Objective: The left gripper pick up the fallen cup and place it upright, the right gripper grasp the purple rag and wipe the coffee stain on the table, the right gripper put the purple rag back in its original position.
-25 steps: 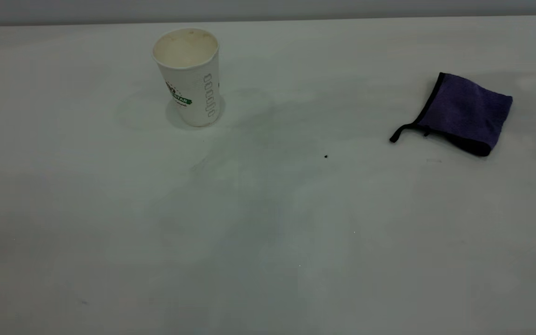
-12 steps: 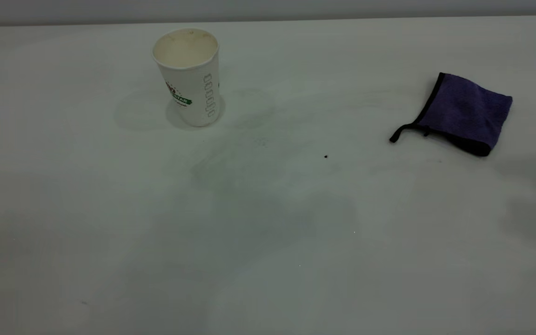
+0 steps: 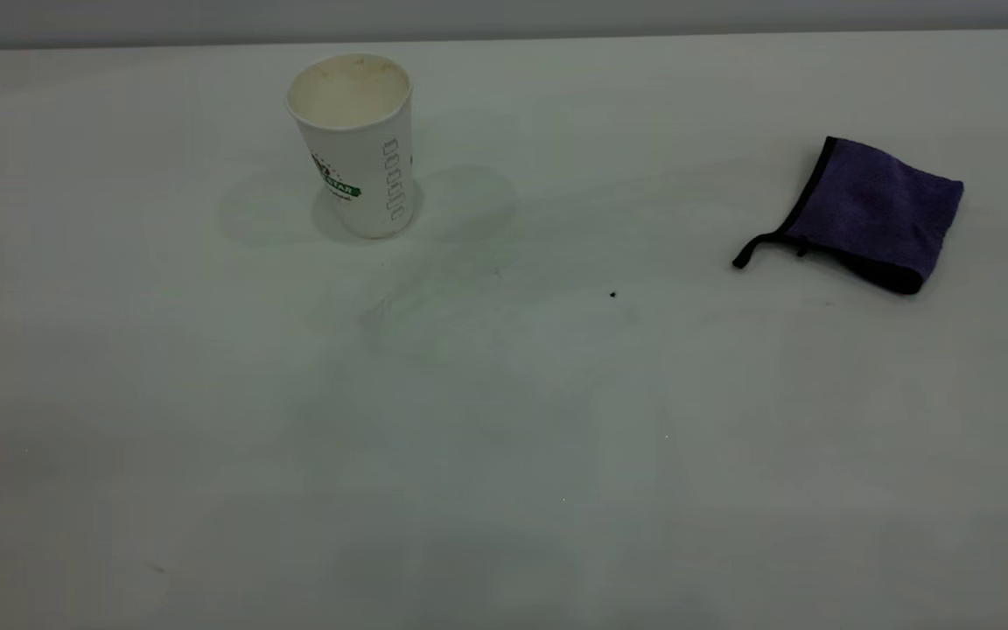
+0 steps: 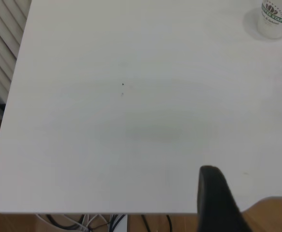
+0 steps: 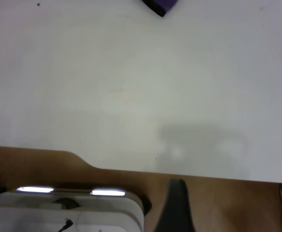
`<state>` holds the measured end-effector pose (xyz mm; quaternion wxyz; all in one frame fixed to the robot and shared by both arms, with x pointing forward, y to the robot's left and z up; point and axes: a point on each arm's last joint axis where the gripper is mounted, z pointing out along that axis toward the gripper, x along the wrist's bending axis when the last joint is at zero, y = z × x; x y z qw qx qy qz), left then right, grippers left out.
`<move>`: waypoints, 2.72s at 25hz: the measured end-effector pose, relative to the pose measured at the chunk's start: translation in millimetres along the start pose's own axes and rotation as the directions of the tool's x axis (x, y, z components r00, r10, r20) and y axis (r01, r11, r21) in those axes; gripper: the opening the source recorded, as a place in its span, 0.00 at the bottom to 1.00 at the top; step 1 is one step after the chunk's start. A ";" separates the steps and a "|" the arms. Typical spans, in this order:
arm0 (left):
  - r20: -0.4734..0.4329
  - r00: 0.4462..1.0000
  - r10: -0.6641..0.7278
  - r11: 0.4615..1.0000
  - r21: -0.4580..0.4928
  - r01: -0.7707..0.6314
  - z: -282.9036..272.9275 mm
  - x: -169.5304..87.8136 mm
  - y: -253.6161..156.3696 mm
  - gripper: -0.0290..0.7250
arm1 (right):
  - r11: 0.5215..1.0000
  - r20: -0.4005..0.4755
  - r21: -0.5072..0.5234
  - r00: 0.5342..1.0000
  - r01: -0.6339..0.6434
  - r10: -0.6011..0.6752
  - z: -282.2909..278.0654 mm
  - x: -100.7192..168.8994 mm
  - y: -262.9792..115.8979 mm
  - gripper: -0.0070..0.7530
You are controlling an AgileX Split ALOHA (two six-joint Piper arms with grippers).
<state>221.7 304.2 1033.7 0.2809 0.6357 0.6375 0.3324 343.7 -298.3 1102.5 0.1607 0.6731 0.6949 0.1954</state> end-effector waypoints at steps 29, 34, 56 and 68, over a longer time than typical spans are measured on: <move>0.000 1.000 0.000 1.000 0.000 0.000 0.0 0.0 0.0 0.62 | 0.963 0.057 -0.270 0.998 0.027 -0.012 -0.3 6.3 -105.1 0.88; 0.000 1.000 0.000 1.000 0.000 0.000 0.0 0.0 0.0 0.62 | 0.932 0.067 -0.361 0.998 0.034 -0.010 10.3 6.1 -116.9 0.88; 0.000 1.000 0.000 1.000 0.000 0.000 0.0 0.0 0.0 0.62 | 0.879 0.045 -0.469 0.996 0.091 -0.079 2.2 6.9 -130.0 0.77; 0.000 1.000 0.000 1.000 0.000 0.000 0.0 0.0 0.0 0.62 | 0.879 0.045 -0.469 0.996 0.091 -0.079 2.2 6.8 -130.0 0.51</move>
